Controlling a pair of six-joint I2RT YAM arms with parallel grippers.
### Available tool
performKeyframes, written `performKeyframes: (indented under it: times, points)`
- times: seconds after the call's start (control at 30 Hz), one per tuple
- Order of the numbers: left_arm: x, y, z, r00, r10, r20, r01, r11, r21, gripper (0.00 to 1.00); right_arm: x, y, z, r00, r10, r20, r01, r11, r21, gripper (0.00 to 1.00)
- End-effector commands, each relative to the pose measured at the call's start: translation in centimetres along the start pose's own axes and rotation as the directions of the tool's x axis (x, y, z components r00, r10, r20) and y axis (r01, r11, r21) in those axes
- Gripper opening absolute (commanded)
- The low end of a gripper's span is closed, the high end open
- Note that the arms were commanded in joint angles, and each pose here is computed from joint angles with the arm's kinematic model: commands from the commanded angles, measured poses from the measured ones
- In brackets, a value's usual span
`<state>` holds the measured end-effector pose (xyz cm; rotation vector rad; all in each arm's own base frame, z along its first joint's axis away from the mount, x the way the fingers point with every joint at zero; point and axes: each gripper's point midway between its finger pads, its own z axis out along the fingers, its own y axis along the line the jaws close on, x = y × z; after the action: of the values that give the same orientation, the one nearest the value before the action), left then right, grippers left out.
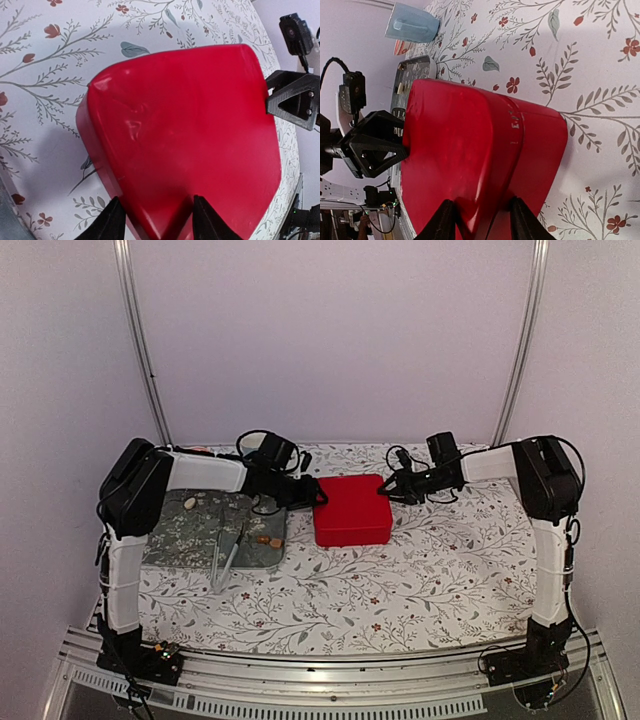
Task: Pack the chocolate
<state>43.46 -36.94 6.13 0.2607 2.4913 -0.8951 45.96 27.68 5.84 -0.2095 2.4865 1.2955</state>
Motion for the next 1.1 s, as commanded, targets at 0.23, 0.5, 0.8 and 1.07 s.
performKeyframes:
  times: [0.23,0.5,0.8,1.07]
  points:
    - [0.7,0.5,1.5,0.999,0.015,-0.037,-0.016,1.0,-0.017,0.62,3.4,-6.5,2.4,0.993,0.089,-0.077,-0.079,0.99,0.118,0.24]
    - [0.8,-0.4,2.3,0.992,0.104,-0.069,-0.102,0.994,0.04,0.64,5.4,-3.2,1.8,0.993,0.067,-0.095,-0.064,0.997,0.035,0.24]
    - [0.5,-1.9,2.2,0.967,0.232,-0.102,-0.216,0.965,0.145,0.71,12.4,1.1,0.3,0.98,0.138,-0.141,-0.152,0.984,-0.09,0.28]
    - [-1.6,-1.8,1.0,0.961,0.264,-0.078,-0.254,0.96,0.12,0.77,10.5,0.6,-5.8,0.984,0.174,0.025,-0.172,0.983,-0.073,0.62]
